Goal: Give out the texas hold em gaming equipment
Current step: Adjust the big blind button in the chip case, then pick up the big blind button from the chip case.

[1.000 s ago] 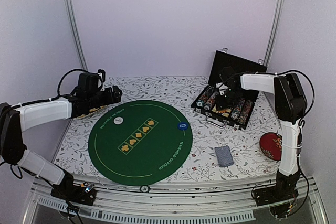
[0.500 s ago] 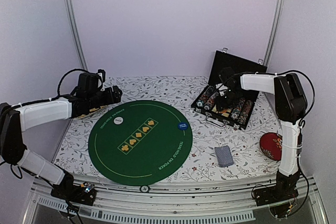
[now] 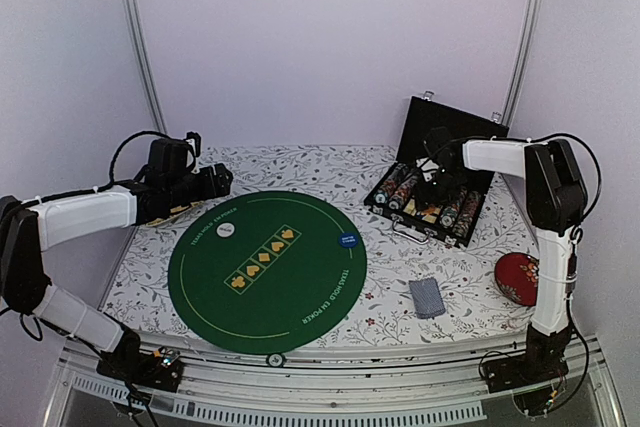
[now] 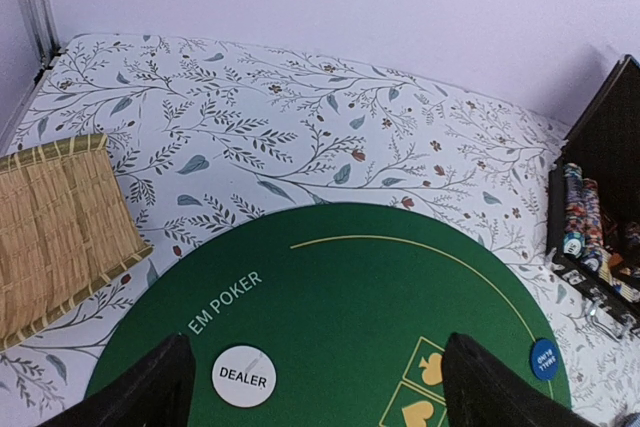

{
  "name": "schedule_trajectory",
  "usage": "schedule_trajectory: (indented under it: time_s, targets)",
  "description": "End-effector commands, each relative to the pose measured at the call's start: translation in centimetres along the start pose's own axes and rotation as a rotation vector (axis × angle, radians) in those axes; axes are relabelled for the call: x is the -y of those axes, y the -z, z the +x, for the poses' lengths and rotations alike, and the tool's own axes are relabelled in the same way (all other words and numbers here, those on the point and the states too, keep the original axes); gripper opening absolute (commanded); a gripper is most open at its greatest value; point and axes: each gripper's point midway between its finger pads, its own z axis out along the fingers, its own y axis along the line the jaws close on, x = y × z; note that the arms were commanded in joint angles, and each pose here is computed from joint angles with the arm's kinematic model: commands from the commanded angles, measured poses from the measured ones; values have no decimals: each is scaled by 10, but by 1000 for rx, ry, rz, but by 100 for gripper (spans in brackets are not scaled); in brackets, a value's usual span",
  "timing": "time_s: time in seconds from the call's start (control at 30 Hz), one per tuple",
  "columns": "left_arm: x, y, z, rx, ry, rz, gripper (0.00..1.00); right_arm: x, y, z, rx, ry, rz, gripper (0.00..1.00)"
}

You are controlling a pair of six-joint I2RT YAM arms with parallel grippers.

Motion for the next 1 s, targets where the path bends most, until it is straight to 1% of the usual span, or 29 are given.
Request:
schedule_trajectory:
  time_s: [0.0,0.13,0.37,0.43,0.57,0.73,0.87,0.97]
  targets:
    - [1,3,1,-1,-15,1,88,3,-1,18,-69,17,-16,68]
    - [2,3,1,-1,-13,4,88,-6,-2,19,-70,33,-68,74]
    - [2,3,1,-1,-15,5,88,-13,-13,28,-105,52,-97,72]
    - [2,2,2,-2,-15,5,88,-13,-16,31,-116,59,-101,69]
    - [2,1,4,-7,-17,5,88,-14,-18,32,-120,59,-102,56]
    - [1,2,4,-8,-19,2,88,-4,-13,27,-106,51,-45,49]
    - [1,3,2,-2,-19,2,88,0,5,13,-43,44,-25,45]
    - [2,3,0,2,-19,7,88,-4,33,-6,53,61,-28,44]
